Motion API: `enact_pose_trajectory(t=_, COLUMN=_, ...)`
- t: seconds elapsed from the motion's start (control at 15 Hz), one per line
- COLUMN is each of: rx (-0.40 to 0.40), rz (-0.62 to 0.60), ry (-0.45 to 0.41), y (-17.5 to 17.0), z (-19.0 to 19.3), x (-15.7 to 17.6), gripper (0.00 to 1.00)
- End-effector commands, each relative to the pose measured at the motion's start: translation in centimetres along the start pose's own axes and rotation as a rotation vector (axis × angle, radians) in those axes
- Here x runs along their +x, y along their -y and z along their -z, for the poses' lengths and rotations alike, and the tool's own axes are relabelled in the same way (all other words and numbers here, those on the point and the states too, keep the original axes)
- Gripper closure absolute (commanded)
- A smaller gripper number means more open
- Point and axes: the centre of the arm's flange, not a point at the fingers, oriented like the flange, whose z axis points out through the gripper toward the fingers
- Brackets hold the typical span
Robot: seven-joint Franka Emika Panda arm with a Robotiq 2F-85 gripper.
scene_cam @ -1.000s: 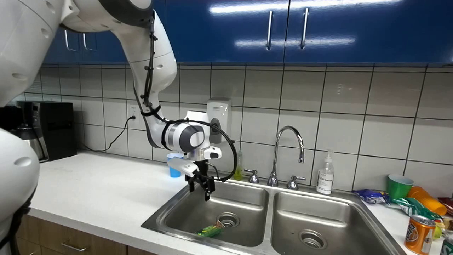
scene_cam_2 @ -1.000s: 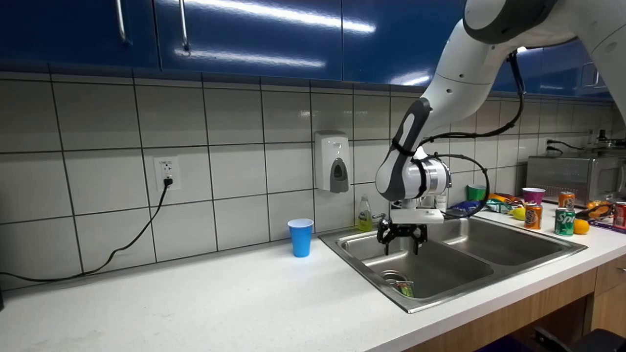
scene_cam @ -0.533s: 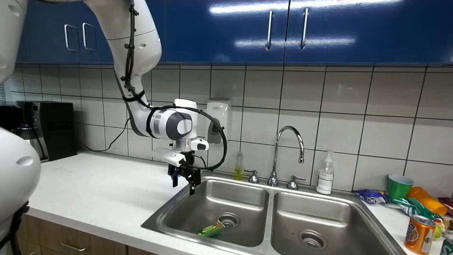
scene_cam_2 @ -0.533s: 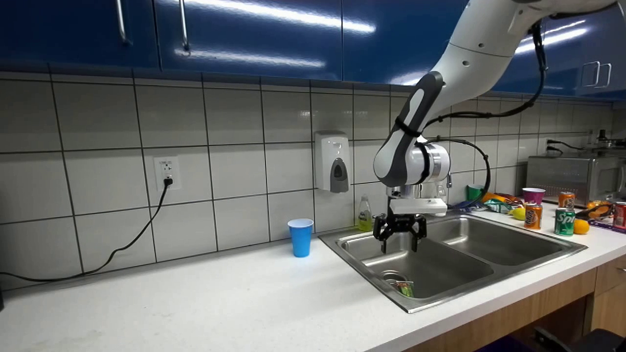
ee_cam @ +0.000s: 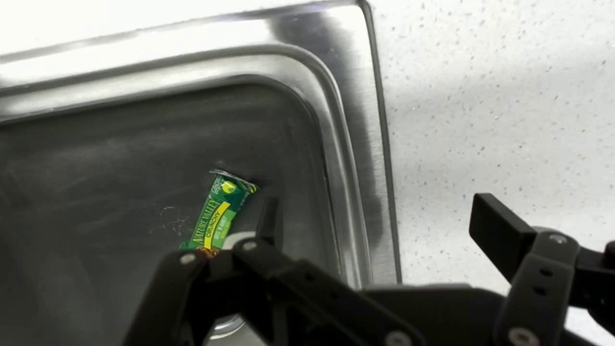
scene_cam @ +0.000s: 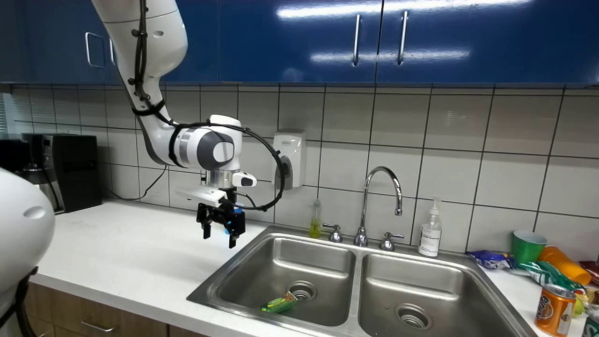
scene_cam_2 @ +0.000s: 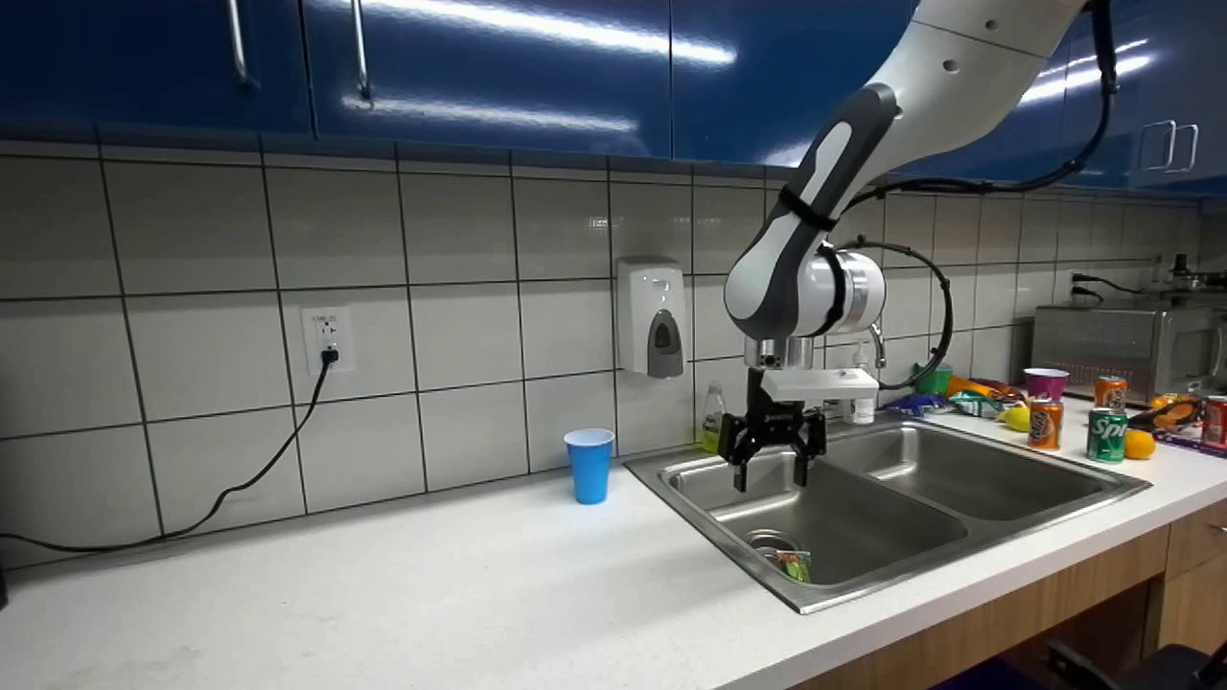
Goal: Move the protein bar to the left sink
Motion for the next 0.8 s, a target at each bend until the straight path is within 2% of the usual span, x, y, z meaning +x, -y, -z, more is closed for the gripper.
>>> enact_pose_trajectory(t=0.0, rx=0.027, rz=0.047, ry=0.006, y=1.1, z=3.1, x=-2.7, gripper=0.0)
enact_pose_trajectory(t=0.07, rx=0.032, rz=0.042, ry=0.015, y=1.3, z=3.8, x=-3.2, gripper=0.0)
enact_pose_trajectory(t=0.13, rx=0.011, rz=0.023, ry=0.005, y=1.1, z=1.5, x=-1.2, gripper=0.0)
enact_pose_trajectory(t=0.33, rx=0.019, rz=0.024, ry=0.006, y=1.3, z=2.7, x=-2.1, gripper=0.0)
enact_pose_trajectory(t=0.73, rx=0.019, rz=0.028, ry=0.009, y=1.3, z=2.6, x=-2.4, gripper=0.0)
